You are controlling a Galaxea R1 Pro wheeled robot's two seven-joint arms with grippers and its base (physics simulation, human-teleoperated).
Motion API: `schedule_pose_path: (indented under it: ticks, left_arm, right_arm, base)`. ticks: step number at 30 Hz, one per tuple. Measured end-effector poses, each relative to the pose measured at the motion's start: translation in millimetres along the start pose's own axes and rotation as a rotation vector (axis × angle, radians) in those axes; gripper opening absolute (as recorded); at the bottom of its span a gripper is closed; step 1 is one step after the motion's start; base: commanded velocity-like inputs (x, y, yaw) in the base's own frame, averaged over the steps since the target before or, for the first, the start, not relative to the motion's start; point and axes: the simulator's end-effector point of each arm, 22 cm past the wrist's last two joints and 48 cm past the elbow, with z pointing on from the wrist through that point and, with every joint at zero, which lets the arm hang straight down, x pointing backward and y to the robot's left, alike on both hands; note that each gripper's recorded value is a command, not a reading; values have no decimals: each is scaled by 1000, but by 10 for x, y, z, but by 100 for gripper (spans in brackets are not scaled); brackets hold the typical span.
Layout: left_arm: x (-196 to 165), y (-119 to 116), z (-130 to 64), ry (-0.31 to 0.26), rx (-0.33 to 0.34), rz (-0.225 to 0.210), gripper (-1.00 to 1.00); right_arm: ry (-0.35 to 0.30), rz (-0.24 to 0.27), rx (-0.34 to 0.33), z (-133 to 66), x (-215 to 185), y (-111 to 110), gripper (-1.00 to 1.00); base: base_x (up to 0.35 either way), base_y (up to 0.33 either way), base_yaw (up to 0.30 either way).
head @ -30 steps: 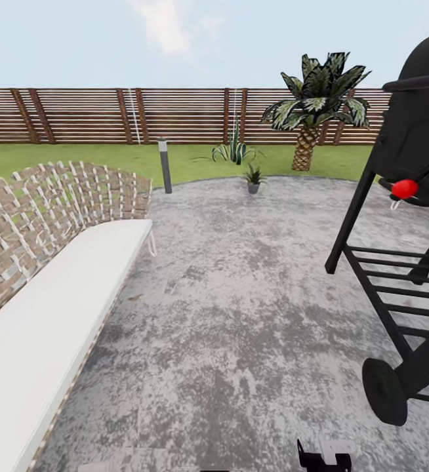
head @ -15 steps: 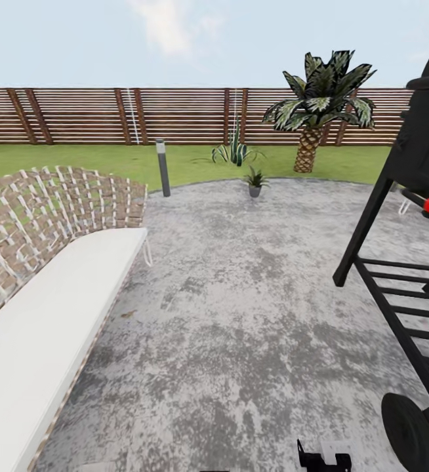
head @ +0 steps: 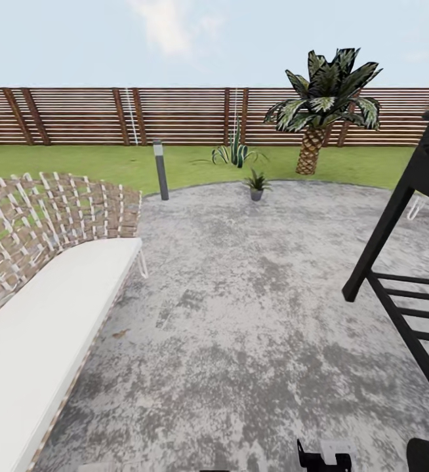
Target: Pick up the pesticide atomizer in the garden and spray insectifuge to fully cover both potted plants in the garden.
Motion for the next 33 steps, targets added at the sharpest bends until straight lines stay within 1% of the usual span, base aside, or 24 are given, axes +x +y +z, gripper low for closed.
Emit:
schedule_pose_path:
  ticks: [10,16,30,33]
  left_arm:
    - [0,0,0,0,0,0,-100]
    - [0,0,0,0,0,0,-100]
    - [0,-1,0,0,0,0,-100]
    - [-1,-3,0,0,1,1,-100]
  right_arm:
    - [0,0,-1,0,-1,3,100]
    - [-1,0,-2,0,-2,4,100]
    - [-1,0,-1,1,-4,4,100]
    - [-1,0,-1,1,-4,3,100]
  base:
    - [343,0,-2]
    - [343,0,-169]
    - [343,0,-12]
    - [343,0,-185]
